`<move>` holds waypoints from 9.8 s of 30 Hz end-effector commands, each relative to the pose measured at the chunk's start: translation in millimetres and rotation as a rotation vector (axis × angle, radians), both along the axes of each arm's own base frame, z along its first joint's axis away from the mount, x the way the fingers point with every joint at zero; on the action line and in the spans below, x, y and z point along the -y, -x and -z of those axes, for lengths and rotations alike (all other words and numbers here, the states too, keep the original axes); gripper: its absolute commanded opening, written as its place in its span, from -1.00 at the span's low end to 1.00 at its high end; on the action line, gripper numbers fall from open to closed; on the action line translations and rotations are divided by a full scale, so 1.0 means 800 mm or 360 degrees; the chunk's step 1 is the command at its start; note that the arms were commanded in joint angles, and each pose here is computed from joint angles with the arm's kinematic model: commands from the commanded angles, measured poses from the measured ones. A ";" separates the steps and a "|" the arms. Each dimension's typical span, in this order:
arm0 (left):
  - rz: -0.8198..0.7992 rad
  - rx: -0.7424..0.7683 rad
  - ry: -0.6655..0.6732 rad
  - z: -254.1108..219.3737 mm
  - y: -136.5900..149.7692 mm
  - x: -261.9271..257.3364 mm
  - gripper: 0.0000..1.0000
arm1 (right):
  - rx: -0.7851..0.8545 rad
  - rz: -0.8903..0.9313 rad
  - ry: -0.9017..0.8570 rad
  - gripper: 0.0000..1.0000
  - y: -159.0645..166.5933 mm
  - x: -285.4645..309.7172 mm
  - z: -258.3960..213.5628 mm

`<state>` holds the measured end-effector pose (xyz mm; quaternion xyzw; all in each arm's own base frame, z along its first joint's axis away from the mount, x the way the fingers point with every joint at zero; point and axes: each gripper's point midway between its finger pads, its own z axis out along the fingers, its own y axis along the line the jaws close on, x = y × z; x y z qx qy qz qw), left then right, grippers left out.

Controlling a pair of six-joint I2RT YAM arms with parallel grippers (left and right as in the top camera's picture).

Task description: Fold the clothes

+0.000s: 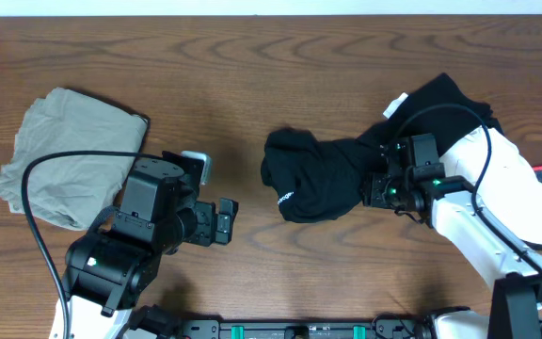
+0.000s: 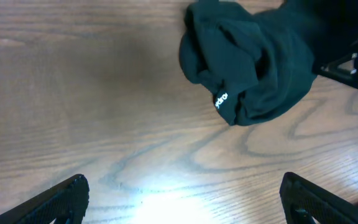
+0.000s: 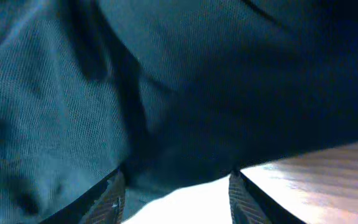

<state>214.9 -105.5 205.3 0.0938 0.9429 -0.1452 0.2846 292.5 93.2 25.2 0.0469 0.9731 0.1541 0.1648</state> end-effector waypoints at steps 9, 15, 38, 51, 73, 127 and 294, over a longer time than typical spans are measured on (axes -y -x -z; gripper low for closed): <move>0.0012 0.0048 -0.0022 -0.009 -0.004 -0.001 0.96 | 0.0075 0.0016 -0.0258 -0.97 -0.009 -0.032 -0.002; 0.0004 0.0055 -0.0040 -0.009 -0.005 -0.004 0.96 | 0.0284 -0.0108 -0.0488 -0.97 -0.033 -0.075 -0.064; 0.0014 0.0044 -0.0074 -0.004 -0.009 -0.004 0.96 | 0.0038 0.0426 -0.0171 -0.19 0.025 -0.002 0.009; 0.0018 0.0051 -0.0074 -0.005 -0.010 -0.004 0.96 | 0.0166 0.0466 -0.0296 -0.44 0.014 -0.010 0.014; 0.0019 0.0051 -0.0074 -0.005 -0.010 -0.004 0.96 | 0.0166 0.0534 -0.0265 -0.41 0.016 -0.002 0.022; 0.0200 0.0176 -0.0055 -0.016 -0.019 0.031 0.96 | 0.0965 -0.0404 -0.0863 -0.97 -0.080 -0.253 -0.278; -0.0678 0.0918 -0.0381 -0.133 -0.042 -0.086 -0.88 | -0.0440 0.0522 0.0498 -0.90 0.021 0.048 -0.027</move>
